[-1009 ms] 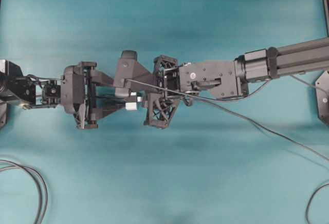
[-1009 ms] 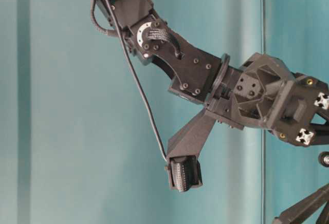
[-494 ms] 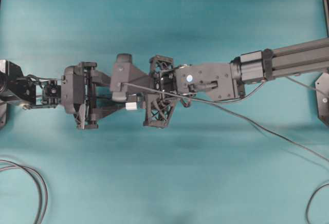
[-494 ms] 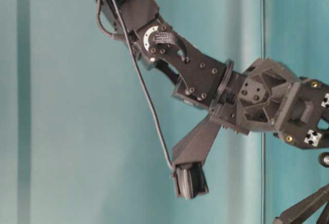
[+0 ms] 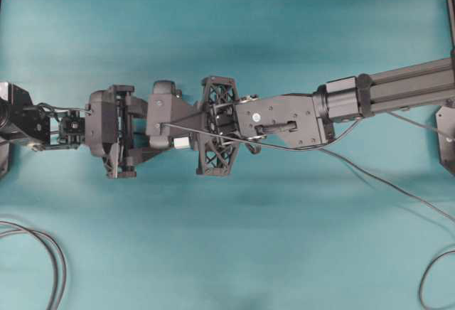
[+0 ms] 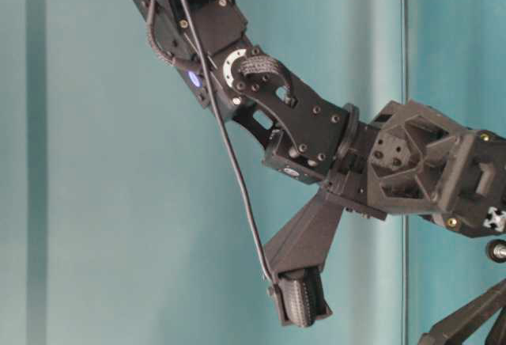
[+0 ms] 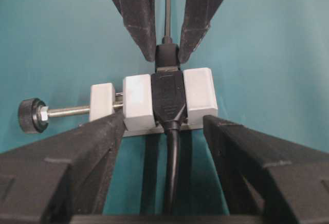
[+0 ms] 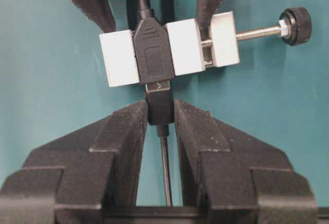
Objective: Insert the USB cable into the female connector supported by the left arm.
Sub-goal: 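Push the USB plug leftward into the female connector with the right gripper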
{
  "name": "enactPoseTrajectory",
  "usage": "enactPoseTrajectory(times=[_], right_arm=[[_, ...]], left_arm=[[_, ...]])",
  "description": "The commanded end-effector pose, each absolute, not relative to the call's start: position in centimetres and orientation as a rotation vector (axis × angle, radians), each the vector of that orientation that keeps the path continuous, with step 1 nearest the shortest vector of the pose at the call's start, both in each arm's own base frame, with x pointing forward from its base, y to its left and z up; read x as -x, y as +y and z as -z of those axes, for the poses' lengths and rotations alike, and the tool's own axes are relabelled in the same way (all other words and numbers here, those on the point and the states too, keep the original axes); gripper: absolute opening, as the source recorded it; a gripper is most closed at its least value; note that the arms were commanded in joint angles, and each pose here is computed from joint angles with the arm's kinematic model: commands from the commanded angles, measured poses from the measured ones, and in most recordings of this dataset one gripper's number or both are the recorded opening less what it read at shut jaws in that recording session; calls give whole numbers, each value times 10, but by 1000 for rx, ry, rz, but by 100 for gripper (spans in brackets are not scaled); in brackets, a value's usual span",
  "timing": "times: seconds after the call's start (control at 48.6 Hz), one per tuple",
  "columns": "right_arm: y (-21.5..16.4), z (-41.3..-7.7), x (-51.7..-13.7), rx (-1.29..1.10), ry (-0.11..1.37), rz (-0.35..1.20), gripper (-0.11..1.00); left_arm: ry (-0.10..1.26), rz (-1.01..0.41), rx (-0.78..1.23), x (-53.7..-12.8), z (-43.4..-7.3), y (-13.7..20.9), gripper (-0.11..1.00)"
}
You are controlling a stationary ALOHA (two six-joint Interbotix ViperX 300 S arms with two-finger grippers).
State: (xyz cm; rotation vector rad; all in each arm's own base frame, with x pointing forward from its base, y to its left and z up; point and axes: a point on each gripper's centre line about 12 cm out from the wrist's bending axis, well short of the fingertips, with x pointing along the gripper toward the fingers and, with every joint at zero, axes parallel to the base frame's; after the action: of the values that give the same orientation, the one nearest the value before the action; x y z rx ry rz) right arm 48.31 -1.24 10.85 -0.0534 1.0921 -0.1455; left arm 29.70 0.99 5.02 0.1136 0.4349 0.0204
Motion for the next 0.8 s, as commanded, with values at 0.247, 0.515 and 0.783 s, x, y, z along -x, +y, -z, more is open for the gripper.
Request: enactPoseTrajectory(times=[0.247, 0.515, 0.783], right_arm=[[-12, -130, -497, 66, 999, 130, 22], [-6, -134, -504, 98, 933, 87, 22], [-6, -135, -506, 136, 924, 65, 22]], left_arm=[[386, -9, -137, -310, -59, 8, 77], [384, -8, -139, -310, -60, 8, 77], [381, -8, -138, -311, -60, 8, 77]])
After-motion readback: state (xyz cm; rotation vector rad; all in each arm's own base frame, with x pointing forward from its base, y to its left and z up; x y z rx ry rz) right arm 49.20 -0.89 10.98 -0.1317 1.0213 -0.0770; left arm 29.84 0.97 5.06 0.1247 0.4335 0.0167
